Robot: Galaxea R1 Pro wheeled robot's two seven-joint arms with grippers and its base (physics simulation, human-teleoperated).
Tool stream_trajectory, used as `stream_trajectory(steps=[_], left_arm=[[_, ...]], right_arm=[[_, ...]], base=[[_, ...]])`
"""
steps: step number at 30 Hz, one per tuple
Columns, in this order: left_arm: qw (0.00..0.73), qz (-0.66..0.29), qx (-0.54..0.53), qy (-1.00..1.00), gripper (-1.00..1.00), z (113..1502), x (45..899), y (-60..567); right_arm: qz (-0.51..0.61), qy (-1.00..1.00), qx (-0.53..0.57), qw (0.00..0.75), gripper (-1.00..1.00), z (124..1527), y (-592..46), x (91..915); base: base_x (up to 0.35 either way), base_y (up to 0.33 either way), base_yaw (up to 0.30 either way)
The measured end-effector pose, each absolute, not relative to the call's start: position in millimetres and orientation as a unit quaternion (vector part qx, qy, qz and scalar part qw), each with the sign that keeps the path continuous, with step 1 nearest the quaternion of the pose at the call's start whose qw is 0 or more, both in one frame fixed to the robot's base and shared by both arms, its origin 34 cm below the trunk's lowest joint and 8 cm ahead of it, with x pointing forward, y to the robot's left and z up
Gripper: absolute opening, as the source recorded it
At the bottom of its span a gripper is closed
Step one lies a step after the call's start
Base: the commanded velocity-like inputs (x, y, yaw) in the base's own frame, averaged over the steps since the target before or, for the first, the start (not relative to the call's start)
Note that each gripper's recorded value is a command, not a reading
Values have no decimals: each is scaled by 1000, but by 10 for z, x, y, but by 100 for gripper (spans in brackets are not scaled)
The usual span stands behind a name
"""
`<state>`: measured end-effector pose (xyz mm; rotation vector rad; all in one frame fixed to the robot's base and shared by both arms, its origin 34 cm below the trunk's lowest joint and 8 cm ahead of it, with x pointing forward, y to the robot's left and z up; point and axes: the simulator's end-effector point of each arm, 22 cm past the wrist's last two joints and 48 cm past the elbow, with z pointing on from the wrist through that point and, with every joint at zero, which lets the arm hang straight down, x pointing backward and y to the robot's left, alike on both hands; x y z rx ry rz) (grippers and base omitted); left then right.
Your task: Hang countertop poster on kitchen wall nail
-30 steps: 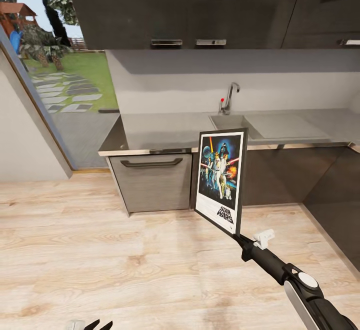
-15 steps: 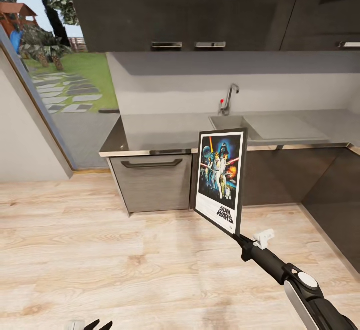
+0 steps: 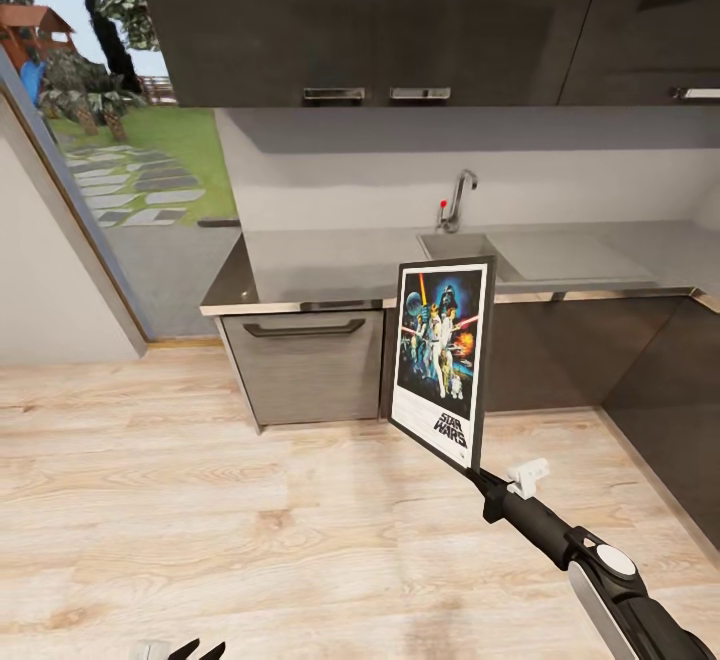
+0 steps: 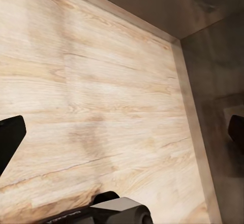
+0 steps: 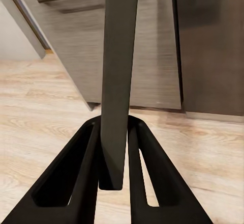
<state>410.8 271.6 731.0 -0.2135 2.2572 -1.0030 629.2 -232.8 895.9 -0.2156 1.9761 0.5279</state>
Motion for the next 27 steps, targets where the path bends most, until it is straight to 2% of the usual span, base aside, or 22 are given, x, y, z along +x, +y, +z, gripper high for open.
stream_trajectory(steps=[27], left_arm=[[325,-382,-82,861,100,7355,4080,2718]], right_arm=[[220,823,-90,516,-100,9006,-2328,6264]], base=[[0,0,0]])
